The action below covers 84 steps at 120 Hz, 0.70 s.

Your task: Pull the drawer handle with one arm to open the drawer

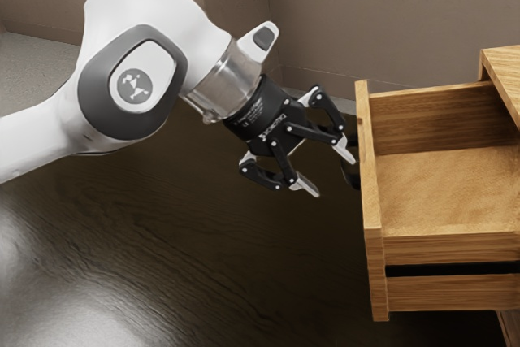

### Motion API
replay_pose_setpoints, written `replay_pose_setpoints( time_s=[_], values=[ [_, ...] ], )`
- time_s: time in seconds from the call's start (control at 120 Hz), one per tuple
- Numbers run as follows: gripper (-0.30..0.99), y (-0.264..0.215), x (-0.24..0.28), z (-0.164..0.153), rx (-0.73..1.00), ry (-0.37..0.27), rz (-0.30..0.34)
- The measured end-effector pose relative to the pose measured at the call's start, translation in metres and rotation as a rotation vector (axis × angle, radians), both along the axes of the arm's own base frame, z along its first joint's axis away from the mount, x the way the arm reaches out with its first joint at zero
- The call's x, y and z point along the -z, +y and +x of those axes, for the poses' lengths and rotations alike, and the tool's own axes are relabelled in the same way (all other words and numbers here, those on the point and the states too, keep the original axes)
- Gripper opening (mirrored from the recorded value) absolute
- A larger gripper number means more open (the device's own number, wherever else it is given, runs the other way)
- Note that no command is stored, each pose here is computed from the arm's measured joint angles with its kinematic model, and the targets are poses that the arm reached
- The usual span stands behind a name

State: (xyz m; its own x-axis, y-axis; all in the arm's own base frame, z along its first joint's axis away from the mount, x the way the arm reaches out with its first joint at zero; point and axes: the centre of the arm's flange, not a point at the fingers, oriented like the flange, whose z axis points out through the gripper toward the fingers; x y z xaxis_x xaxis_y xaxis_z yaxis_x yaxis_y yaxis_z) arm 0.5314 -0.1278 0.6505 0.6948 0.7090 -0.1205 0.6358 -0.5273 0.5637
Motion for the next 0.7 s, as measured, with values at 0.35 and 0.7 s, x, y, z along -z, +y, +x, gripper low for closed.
replay_pose_setpoints(
  time_s=[0.35, 0.7],
  values=[
    [0.38, 0.018, 0.002, -0.018, 0.01, -0.013, 0.016],
    [0.38, 0.035, -0.001, -0.044, 0.017, -0.032, 0.033]
  ],
)
